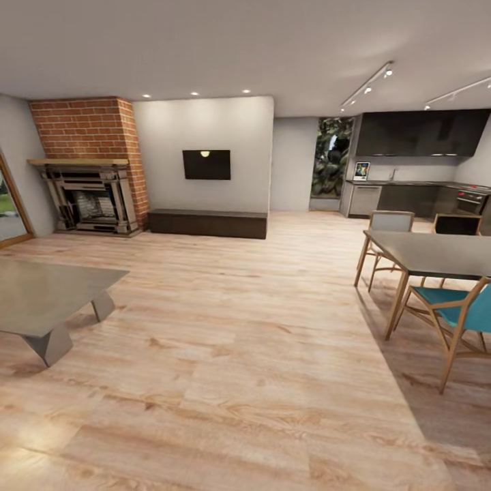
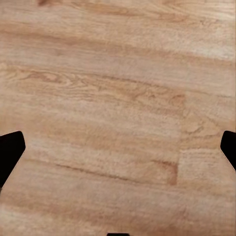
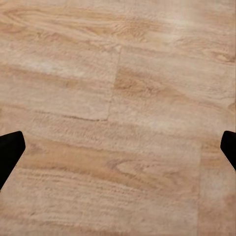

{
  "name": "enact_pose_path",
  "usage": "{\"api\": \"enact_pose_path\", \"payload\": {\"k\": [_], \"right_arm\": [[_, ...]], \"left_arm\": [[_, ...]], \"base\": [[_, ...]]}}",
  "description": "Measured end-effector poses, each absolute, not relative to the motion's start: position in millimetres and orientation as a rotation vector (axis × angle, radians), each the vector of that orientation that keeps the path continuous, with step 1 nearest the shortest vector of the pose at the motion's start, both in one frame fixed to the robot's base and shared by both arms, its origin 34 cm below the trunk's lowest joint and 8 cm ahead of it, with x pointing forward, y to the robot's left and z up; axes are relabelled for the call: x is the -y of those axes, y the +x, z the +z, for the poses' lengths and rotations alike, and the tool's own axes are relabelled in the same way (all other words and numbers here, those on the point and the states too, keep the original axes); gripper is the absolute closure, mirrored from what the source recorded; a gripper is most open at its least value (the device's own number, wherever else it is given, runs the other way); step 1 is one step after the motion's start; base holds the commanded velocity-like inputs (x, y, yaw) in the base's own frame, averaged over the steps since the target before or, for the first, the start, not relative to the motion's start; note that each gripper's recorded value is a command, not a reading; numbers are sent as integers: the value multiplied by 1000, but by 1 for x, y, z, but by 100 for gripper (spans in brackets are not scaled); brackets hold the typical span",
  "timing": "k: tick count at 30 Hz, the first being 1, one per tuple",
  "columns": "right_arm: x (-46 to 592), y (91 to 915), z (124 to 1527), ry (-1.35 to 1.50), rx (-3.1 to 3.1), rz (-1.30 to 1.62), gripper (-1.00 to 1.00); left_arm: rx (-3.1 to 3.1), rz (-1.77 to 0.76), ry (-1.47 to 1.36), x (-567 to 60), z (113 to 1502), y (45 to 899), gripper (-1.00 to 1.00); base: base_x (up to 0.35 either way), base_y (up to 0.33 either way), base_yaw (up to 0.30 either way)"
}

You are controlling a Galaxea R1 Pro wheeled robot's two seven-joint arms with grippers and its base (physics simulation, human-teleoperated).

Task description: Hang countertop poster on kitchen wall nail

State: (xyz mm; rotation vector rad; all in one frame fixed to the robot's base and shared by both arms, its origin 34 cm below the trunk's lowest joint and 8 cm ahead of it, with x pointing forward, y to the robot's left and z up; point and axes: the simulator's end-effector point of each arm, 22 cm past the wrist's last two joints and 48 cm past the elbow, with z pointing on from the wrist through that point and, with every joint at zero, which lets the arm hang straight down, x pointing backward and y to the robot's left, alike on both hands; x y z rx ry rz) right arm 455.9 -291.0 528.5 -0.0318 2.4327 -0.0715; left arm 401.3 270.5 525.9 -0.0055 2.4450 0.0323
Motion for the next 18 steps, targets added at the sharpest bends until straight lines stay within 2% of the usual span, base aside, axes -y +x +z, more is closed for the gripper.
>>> {"api": "enact_pose_path", "payload": {"k": [18], "right_arm": [[292, 443, 519, -35, -2468, -70, -100]], "left_arm": [[-2445, 32, -6, -271, 526, 401, -100]], "base": [[333, 0, 0]]}}
